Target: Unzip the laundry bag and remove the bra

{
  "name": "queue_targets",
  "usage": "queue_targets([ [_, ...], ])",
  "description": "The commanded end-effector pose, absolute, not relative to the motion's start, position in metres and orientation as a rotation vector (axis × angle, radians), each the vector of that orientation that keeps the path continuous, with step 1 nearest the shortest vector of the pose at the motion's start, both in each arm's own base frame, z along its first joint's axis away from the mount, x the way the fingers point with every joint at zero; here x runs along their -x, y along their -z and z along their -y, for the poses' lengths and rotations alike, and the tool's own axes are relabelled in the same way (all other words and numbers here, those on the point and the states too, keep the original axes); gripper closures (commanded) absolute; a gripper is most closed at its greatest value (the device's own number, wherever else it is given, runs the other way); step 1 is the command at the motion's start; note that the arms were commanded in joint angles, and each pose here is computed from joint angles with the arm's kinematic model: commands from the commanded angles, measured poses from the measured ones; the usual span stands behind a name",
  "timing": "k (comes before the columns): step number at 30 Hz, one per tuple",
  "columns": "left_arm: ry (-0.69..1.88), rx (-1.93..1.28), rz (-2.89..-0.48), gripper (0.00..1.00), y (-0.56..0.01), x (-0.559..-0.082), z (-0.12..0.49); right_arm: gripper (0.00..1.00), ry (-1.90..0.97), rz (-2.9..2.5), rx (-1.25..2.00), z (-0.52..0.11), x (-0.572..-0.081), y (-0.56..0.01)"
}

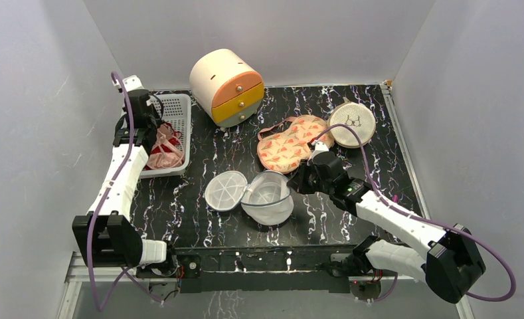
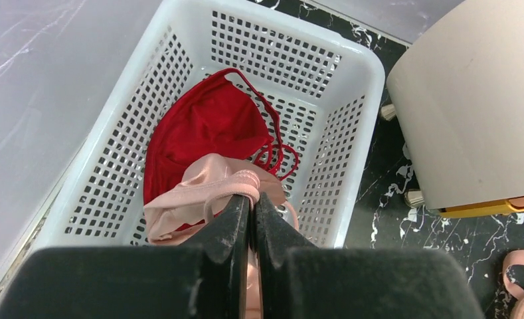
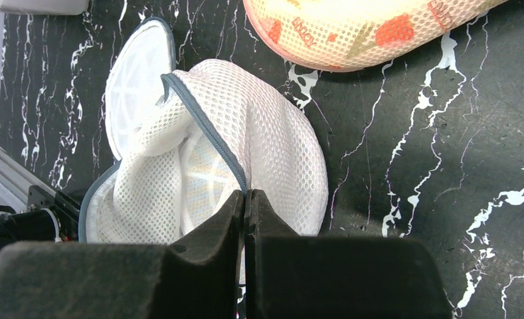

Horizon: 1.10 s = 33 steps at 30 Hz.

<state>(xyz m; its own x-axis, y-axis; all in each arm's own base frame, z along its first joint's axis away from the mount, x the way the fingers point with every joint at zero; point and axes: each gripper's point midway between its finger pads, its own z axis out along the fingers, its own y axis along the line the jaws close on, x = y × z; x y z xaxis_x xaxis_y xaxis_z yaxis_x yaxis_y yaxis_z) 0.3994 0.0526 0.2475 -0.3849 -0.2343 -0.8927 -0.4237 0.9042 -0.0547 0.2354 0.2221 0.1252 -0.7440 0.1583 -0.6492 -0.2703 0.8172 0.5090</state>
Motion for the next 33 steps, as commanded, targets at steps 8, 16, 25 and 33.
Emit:
queue_targets([
  [8, -0.056, 0.417, -2.076, 1.00, -0.209, -0.436, -0.055, 1.00, -0.803, -2.254, 0.087, -0.236, -0.252, -0.132],
  [16, 0.123, 0.613, -2.166, 0.60, -0.175, -0.441, -0.072, 1.00, -0.791, -2.250, 0.088, -0.233, -0.251, -0.130],
  [25, 0.014, 0.673, -2.070, 0.02, -0.198, -0.426, -0.091, 1.00, -0.778, -2.215, 0.080, -0.225, -0.247, -0.143],
  [33, 0.100, 0.501, -2.048, 0.02, -0.221, -0.418, -0.046, 1.00, -0.769, -2.219, 0.071, -0.221, -0.245, -0.148],
])
